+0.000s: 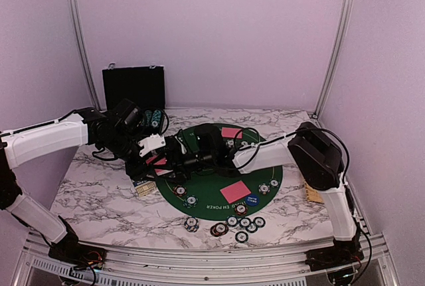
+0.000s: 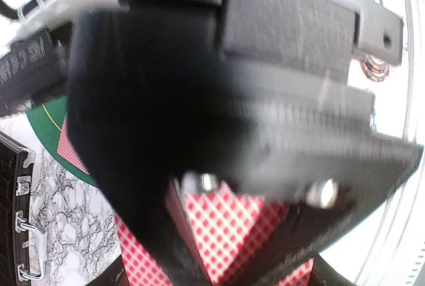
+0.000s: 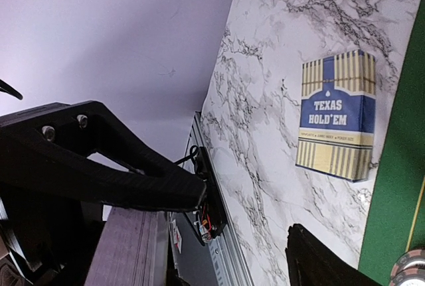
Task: Distribute texas hold em gaming equipment
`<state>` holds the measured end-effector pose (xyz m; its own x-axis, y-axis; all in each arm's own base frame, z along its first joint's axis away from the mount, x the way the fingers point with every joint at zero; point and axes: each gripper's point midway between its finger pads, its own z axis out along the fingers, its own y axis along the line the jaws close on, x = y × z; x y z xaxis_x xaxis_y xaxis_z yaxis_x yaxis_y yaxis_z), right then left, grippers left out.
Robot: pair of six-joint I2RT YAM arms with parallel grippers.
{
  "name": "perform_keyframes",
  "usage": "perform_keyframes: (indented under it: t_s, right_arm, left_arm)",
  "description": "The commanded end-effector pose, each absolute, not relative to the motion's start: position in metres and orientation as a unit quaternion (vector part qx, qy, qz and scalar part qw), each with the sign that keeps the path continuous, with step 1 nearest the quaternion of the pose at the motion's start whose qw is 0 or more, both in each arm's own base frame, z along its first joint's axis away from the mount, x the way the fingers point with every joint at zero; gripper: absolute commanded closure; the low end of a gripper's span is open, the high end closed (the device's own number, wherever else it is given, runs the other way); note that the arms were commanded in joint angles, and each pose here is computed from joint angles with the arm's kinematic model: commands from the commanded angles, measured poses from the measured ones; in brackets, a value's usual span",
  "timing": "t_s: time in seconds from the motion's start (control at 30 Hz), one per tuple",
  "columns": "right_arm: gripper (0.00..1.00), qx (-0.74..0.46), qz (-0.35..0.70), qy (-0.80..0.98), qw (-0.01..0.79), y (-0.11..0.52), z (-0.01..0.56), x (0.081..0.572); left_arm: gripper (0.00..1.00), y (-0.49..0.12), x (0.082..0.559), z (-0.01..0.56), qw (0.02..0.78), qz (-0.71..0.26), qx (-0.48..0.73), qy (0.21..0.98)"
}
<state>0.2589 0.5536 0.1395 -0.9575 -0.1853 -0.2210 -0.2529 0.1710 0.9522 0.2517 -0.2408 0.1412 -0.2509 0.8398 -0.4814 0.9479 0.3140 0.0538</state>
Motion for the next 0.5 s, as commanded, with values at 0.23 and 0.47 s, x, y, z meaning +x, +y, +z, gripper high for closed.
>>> perform_keyframes:
  t_s: [0.23,0.47]
  right_arm:
    - [0.36,-0.129,0.605,0.782,0.07,0.518,0.15,0.284]
    - [0.47,-0.134,0.604,0.781,0.081,0.506,0.16,0.285]
  left_arm:
    - [1.0,-0.243,0.249,0.148,0.222,-0.133,0.575,0.776]
    - [1.0,-0.242,0.249,0.147,0.221,-0.131,0.575,0.777]
